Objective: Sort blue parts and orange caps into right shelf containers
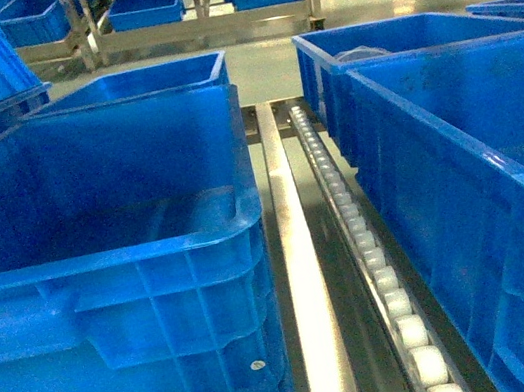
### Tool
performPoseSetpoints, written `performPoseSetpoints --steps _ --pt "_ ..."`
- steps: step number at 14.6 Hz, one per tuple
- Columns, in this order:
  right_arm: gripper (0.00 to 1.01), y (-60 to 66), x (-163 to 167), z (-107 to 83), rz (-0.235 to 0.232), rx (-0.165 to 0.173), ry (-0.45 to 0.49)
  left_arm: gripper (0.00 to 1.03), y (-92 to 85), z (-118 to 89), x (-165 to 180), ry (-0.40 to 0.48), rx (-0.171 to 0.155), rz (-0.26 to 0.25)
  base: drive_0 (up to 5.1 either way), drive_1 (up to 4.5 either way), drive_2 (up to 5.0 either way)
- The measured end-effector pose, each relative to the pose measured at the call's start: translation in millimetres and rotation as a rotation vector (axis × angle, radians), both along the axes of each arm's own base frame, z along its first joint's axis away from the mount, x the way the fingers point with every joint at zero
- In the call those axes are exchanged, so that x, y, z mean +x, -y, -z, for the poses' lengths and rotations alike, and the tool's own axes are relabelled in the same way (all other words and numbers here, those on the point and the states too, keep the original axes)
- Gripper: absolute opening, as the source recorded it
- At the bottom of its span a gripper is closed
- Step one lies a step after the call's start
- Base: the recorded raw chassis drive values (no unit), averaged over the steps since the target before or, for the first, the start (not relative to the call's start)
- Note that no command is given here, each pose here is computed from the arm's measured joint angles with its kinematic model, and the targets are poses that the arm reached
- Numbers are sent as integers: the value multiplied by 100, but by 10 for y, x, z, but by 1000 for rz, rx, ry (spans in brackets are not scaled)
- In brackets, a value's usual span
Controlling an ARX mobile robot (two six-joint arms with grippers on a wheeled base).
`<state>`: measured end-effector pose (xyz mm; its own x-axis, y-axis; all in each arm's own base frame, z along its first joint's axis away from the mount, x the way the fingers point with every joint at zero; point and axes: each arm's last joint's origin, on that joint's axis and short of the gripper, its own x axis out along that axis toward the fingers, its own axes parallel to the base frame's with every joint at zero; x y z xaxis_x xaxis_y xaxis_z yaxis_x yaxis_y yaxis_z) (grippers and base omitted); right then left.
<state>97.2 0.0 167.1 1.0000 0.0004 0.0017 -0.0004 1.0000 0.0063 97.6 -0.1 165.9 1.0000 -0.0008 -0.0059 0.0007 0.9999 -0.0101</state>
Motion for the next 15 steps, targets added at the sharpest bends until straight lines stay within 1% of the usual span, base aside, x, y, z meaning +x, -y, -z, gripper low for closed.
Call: performPoseSetpoints --steps 15 --pt "43 0 0 0 0 0 0 42 0 0 0 0 0 0 0 0 0"
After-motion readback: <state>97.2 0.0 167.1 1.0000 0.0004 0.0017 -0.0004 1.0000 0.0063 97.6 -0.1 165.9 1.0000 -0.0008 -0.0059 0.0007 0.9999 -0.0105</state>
